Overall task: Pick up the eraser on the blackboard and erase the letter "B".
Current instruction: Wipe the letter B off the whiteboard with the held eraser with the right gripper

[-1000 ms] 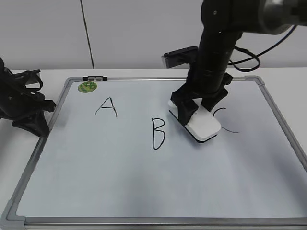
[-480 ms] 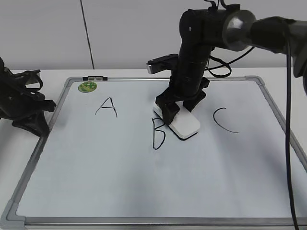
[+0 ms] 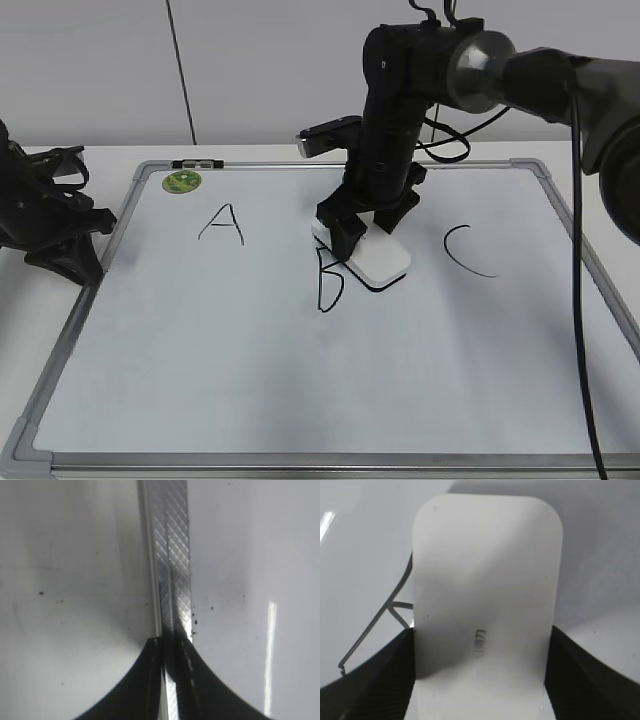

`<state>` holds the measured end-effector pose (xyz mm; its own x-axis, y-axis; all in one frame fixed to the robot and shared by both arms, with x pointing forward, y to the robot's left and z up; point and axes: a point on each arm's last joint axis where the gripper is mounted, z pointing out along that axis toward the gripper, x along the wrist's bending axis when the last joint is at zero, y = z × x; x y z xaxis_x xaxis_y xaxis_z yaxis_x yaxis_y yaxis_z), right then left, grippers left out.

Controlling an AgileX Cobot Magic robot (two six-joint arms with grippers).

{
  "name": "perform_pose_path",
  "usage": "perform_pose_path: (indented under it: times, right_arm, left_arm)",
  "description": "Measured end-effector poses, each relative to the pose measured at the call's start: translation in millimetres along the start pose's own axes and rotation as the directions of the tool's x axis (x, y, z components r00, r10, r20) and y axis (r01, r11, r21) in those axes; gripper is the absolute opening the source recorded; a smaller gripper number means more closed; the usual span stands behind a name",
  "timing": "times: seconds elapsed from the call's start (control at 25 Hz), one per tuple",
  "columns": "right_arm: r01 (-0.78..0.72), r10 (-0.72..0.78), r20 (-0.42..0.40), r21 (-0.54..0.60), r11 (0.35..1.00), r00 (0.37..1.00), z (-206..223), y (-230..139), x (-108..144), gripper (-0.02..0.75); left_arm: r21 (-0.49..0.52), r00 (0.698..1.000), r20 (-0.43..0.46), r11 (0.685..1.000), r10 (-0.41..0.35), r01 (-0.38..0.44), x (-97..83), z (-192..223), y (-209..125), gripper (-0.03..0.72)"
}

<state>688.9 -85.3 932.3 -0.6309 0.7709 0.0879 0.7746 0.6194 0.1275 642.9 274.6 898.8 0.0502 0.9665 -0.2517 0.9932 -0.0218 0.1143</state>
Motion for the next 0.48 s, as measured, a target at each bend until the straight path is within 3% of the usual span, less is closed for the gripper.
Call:
perform_pose_path:
  times: [0.48]
  right_arm:
    - [0.185,-0.185,0.053,-0.005,0.983,0.981,9.1,15.0,73.3,0.545]
  left_arm:
    - [0.000,1.000,0.000,1.000,0.000,0.000,0.0,0.0,0.0,0.040]
